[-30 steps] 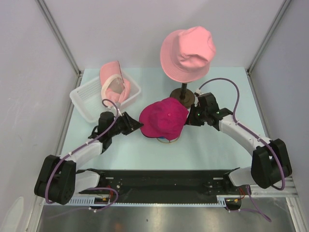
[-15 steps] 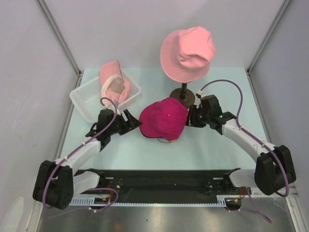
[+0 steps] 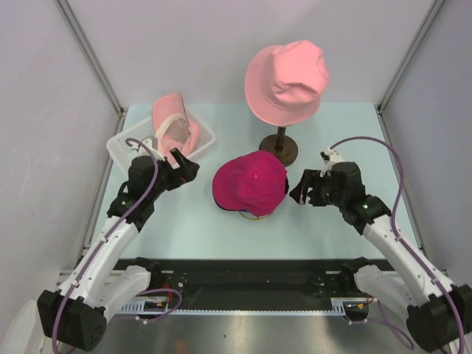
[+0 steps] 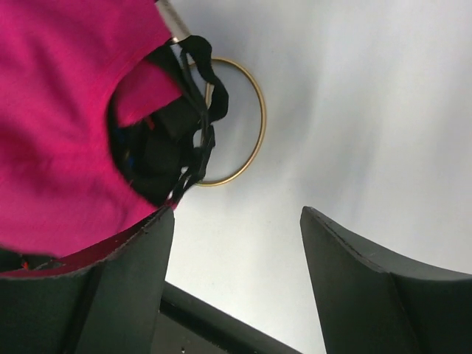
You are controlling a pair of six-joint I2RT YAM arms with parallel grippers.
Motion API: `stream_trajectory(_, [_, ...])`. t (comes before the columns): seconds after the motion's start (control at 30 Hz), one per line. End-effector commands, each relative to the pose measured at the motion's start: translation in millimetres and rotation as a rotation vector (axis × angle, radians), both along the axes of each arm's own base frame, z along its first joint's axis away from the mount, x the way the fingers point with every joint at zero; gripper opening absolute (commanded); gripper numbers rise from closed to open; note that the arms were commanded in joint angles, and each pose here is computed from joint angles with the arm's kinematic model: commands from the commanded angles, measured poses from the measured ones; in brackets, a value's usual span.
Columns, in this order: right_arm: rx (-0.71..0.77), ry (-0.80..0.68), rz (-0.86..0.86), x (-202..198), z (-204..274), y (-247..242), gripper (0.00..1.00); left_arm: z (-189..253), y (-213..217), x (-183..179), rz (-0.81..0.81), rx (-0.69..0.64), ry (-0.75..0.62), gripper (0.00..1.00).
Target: Stack the hats
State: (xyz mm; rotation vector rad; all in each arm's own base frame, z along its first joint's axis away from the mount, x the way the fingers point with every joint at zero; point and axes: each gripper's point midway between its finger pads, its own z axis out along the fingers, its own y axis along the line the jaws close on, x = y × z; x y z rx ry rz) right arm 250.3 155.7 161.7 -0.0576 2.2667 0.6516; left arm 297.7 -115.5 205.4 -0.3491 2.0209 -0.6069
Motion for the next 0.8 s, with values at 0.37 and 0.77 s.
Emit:
stream_trajectory(0.37, [0.105, -0.232, -0.222, 14, 87, -40, 0.75, 67, 31, 63, 0.032, 0.449, -0.139, 1.0])
stream_trajectory(0.77, [0.114, -0.277, -0.281, 20, 102, -56, 0.75, 16, 24, 168, 0.068, 0.525, 0.067, 0.99])
